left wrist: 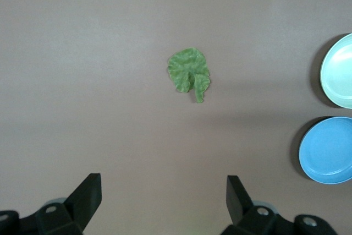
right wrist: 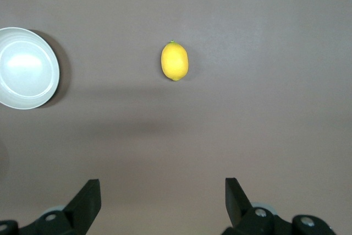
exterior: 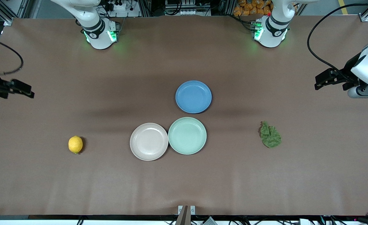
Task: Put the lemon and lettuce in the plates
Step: 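Move the right gripper out toward the yellow lemon, then lower the right gripper over the lemon while the left gripper starts moving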
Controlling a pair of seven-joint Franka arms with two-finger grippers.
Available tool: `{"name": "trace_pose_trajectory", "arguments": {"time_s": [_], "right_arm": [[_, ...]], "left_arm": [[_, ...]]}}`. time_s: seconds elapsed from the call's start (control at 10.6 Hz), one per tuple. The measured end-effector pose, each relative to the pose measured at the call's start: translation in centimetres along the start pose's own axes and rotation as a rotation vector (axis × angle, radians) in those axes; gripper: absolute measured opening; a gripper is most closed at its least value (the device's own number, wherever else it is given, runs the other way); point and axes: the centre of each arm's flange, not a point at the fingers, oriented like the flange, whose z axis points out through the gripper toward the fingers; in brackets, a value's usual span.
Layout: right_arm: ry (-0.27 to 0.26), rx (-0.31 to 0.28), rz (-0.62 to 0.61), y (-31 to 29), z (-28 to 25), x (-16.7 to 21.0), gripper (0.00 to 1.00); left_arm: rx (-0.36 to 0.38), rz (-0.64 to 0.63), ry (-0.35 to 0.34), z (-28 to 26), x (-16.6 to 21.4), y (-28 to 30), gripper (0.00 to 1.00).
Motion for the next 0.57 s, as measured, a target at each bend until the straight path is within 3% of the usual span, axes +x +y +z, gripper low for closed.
{"name": "trace_pose_trajectory", "arguments": {"time_s": [0.57], "right_arm": [[-0.028, 0.011, -0.031, -1.3, 9.0, 5.5, 1.00]], "left_arm": [[0.000, -0.001, -0.001, 0.0, 0.0, 0.0, 1.00]]}}
